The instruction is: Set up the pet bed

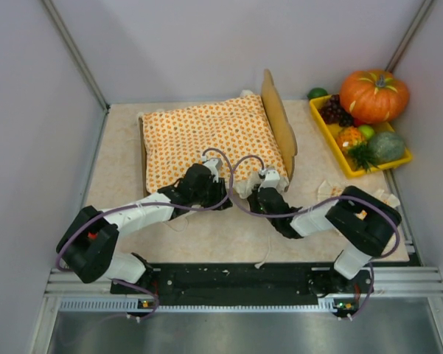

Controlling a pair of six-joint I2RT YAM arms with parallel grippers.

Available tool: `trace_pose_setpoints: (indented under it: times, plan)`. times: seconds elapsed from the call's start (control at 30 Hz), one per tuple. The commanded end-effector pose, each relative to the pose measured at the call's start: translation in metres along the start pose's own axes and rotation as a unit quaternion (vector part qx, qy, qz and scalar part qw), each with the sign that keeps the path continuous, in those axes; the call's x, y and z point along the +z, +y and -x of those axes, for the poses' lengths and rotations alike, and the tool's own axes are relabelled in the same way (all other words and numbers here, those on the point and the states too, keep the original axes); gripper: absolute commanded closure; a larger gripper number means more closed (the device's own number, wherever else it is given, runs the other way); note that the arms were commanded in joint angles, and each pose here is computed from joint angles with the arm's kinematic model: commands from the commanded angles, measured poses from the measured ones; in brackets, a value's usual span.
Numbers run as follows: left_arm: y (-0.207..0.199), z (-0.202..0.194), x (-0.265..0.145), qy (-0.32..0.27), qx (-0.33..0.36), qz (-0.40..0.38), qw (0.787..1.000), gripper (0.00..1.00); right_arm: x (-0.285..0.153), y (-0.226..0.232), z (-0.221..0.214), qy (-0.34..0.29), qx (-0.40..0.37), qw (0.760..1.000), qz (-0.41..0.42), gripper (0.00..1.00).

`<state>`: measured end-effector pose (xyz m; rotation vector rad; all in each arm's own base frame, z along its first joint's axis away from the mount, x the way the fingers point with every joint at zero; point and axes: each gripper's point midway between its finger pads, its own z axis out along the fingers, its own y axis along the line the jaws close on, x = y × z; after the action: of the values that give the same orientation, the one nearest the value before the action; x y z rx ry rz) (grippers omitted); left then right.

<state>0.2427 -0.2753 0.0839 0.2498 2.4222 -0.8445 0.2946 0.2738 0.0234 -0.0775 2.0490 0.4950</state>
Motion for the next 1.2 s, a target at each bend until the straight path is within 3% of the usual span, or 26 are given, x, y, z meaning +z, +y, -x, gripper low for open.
trace_pose_setpoints:
  times: [0.0,0.03,0.1,0.33,0.57,0.77,0.9,1.07,1.17]
  plan:
    - [-0.01,0.02,-0.008,-0.031,0.004,-0.013,0.999,0.65,-0.037,0.007,0.007,0.035,-0.02,0.999,0.019,1.0]
    - [-0.011,0.024,-0.008,-0.035,0.003,-0.013,0.999,0.64,-0.049,0.003,-0.006,0.077,-0.034,0.996,0.023,1.0]
    - [-0.011,0.027,-0.008,-0.037,0.004,-0.012,0.999,0.65,-0.072,0.011,0.011,0.072,-0.021,0.996,0.049,1.0]
    - [-0.005,0.04,-0.007,-0.045,-0.001,0.0,0.999,0.65,-0.152,0.023,-0.014,0.182,-0.046,0.969,0.162,1.0]
    - [0.008,0.05,-0.012,-0.054,-0.012,0.013,0.998,0.65,-0.195,0.01,-0.059,0.33,-0.044,0.929,0.159,1.0]
    - [-0.002,0.046,-0.017,-0.048,-0.008,-0.019,0.999,0.65,-0.184,0.011,-0.055,0.313,-0.034,0.937,0.149,1.0]
    - [-0.005,0.038,-0.02,-0.044,-0.013,-0.031,0.998,0.64,-0.185,0.025,-0.054,0.327,-0.032,0.928,0.176,1.0]
    - [-0.017,0.031,-0.031,-0.047,0.003,-0.051,0.998,0.57,-0.181,0.0,-0.062,0.344,-0.036,0.933,0.101,1.0]
    - [-0.022,0.019,-0.036,-0.047,0.02,-0.047,0.998,0.53,-0.176,-0.004,-0.052,0.318,-0.033,0.944,0.079,1.0]
